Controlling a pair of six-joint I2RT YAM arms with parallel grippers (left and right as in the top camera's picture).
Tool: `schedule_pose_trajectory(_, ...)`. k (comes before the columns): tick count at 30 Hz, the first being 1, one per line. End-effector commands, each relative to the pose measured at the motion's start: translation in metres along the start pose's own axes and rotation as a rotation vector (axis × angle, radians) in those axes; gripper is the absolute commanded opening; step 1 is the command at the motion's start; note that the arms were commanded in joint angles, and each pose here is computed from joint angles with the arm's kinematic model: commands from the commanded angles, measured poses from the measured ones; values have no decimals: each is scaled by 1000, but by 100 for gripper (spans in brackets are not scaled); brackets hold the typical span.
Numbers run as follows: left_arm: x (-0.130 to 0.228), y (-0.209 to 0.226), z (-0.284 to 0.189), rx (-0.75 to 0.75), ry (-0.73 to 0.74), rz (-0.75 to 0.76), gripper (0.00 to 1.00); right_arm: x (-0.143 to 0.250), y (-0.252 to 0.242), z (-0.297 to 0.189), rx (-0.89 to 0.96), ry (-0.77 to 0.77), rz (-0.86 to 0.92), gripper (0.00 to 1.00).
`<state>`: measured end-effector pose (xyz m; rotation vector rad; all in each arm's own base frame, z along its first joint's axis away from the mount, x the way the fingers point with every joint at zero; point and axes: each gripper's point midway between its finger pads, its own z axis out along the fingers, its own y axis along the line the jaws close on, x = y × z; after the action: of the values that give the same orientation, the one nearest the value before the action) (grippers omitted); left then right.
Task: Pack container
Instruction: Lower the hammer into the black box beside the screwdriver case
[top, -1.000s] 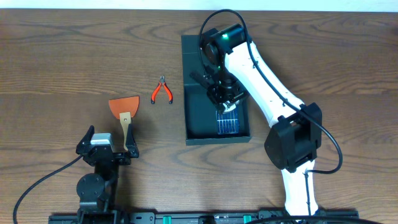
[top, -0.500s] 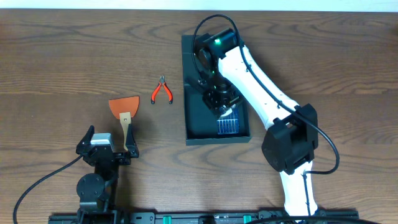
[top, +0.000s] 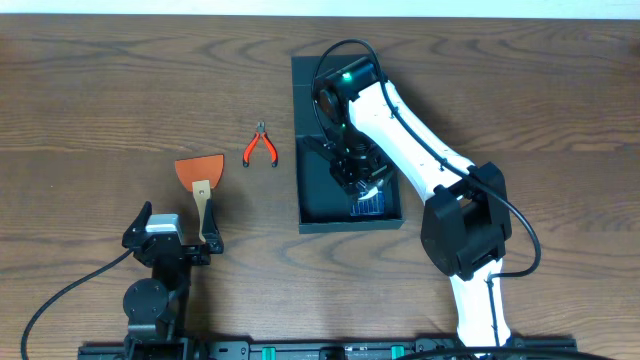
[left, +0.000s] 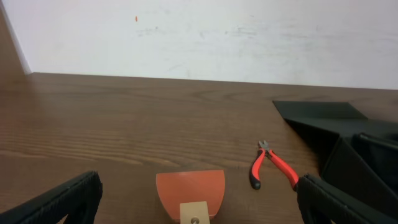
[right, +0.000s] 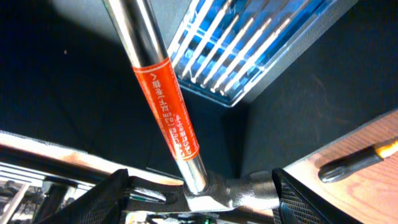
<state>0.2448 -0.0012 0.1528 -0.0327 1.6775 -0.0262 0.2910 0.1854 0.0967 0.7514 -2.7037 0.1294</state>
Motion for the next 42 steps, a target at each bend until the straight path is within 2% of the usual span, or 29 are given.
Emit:
schedule_pose_trajectory(1, 17, 2, 1, -9, 54, 14, 99, 2, 3, 1, -1, 11, 14, 30)
schedule_pose_trajectory(21, 17, 2, 1, -9, 53, 14, 99, -17, 4, 2, -4, -64, 12, 32)
schedule_pose_trajectory(39, 17, 2, 1, -9, 53, 14, 99, -20, 9, 55, -23, -26, 7, 32)
schedule_pose_trajectory(42, 17, 2, 1, -9, 54, 14, 99, -22, 9, 57, -23, -35, 6, 37)
